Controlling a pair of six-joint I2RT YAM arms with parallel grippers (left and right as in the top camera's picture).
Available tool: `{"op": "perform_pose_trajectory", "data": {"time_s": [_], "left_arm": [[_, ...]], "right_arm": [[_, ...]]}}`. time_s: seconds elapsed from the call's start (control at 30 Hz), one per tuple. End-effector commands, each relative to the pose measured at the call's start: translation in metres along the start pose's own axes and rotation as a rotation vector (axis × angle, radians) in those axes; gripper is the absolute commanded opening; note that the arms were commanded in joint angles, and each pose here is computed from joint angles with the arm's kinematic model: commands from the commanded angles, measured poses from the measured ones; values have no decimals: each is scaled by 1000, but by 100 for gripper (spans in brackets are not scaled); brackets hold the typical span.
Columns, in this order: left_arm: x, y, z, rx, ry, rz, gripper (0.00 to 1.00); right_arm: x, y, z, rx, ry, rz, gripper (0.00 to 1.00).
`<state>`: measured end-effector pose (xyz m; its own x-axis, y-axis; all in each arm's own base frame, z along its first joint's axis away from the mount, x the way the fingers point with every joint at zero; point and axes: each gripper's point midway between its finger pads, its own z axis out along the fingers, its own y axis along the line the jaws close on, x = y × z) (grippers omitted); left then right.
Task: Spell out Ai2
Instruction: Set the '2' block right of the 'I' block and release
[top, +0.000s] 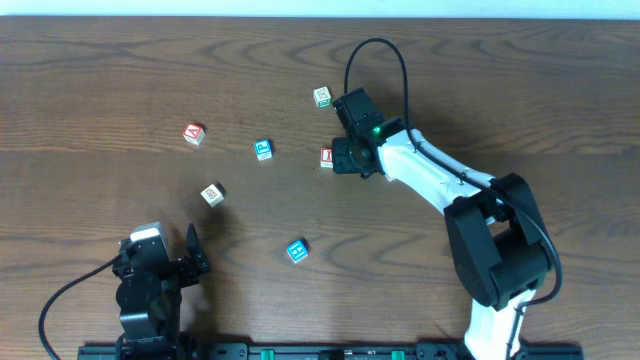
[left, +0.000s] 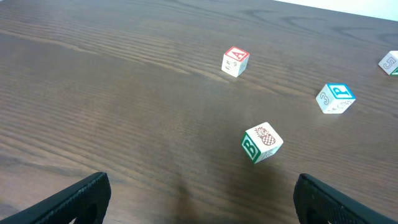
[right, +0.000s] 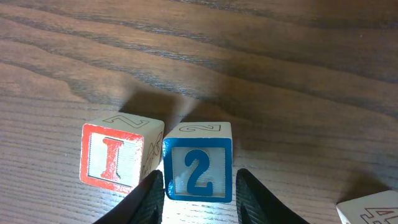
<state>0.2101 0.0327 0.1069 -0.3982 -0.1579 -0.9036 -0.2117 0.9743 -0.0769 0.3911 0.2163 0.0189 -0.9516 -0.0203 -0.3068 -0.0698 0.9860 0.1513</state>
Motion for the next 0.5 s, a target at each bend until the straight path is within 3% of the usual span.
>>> {"op": "perform_pose_trajectory", "data": {"time_s": [0.0,0.1,0.47], "left_arm": [[6,1,3,-3,11,-12,95],[6,1,3,-3,11,-11,95],[6,1,3,-3,11,-12,95]], "right_arm": [[-2,-11,6,28,1,4,38],[-4,-11,6,32,-8,4,43],[-25,-10,-4,14,-59,21,47]]}}
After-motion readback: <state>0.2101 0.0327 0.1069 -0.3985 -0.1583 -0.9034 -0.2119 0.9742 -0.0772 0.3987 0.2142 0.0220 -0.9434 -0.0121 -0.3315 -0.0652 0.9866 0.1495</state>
